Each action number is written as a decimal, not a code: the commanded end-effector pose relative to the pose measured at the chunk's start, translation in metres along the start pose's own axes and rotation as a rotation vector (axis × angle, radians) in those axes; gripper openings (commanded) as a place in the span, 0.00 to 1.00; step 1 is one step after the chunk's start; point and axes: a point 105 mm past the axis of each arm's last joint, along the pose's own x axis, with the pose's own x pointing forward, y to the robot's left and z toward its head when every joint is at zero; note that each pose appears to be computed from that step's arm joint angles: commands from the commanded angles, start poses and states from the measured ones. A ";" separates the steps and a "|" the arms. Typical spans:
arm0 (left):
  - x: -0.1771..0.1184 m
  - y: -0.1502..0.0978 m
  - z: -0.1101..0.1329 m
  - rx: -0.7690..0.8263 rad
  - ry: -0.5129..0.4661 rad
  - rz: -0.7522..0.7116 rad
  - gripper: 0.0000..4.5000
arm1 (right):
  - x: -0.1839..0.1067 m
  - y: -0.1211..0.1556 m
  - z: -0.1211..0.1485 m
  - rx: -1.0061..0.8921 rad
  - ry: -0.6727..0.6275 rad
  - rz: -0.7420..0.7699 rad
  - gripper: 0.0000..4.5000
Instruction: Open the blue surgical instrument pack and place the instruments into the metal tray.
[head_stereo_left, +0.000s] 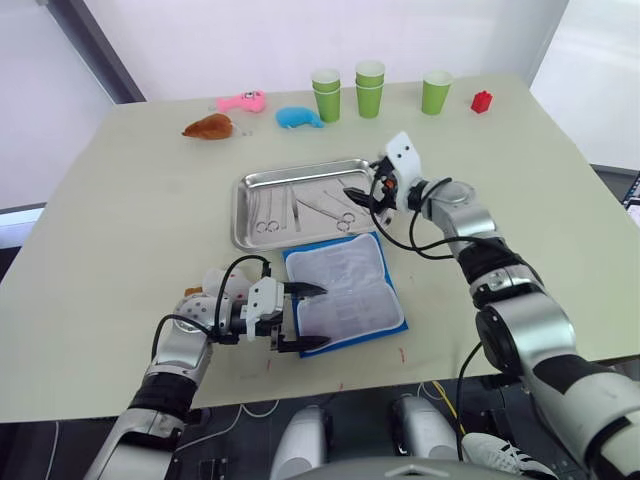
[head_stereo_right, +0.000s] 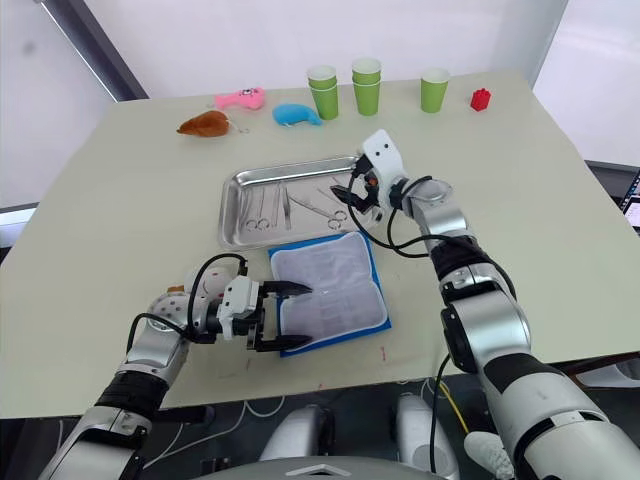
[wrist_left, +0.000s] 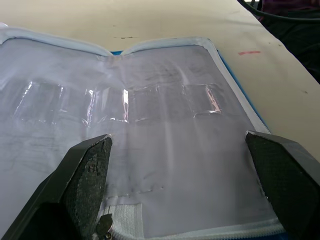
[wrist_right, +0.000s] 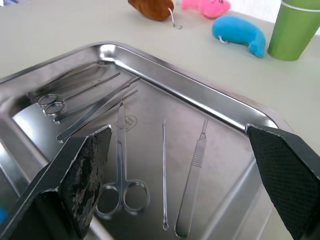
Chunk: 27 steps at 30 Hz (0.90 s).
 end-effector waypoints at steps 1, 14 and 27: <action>0.001 -0.006 -0.001 -0.061 -0.008 0.000 1.00 | -0.009 -0.004 0.030 -0.026 -0.127 -0.008 1.00; -0.004 0.011 0.064 -0.007 -0.175 0.088 1.00 | -0.038 -0.011 0.035 -0.025 -0.248 -0.024 1.00; -0.085 0.047 0.095 -0.022 -0.183 0.522 1.00 | -0.129 -0.048 0.019 -0.025 -0.292 -0.127 1.00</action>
